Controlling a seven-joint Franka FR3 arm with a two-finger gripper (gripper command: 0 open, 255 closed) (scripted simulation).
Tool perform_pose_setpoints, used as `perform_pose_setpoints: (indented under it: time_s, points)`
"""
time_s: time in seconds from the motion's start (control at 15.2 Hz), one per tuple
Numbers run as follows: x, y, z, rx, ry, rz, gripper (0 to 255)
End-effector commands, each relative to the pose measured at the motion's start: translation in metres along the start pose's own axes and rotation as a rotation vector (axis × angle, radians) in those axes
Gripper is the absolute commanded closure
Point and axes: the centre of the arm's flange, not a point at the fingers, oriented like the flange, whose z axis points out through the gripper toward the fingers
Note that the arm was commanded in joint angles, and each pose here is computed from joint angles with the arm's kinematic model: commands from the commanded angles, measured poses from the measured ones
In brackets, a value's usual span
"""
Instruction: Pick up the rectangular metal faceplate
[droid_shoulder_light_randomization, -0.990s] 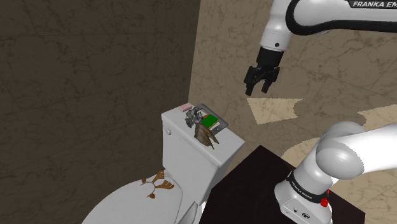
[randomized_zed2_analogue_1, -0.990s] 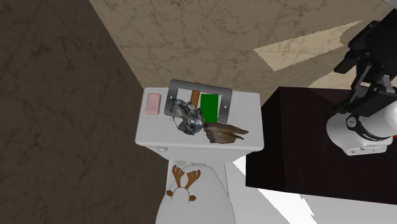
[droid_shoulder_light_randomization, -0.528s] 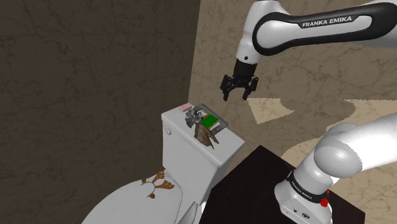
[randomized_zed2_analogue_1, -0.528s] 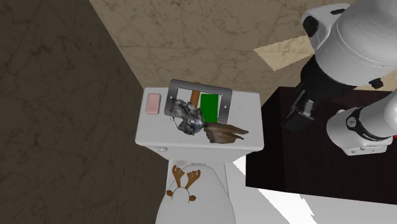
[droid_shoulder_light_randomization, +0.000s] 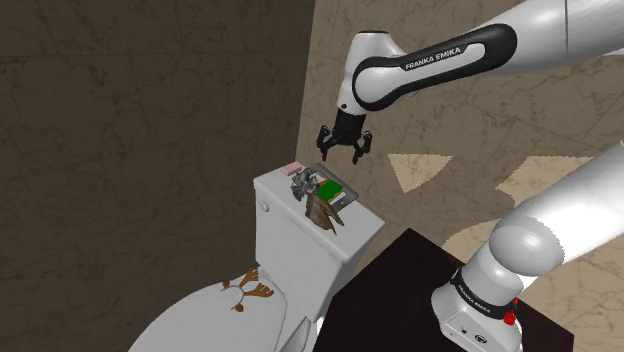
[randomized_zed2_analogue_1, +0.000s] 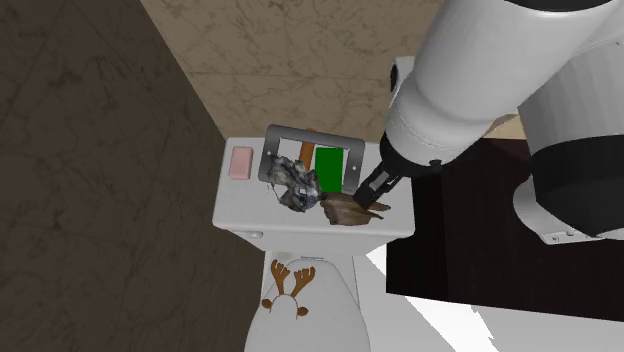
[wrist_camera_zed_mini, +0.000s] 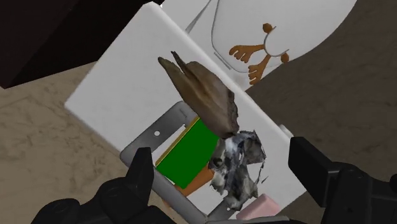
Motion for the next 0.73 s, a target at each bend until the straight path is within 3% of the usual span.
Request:
perform_pose_setpoints:
  time_s: [0.0, 0.66]
  points:
    - [0.013, -0.01, 0.018, 0.0, 0.011, 0.069, 0]
    - [0.105, -0.05, 0.096, -0.006, 0.067, 0.397, 0]
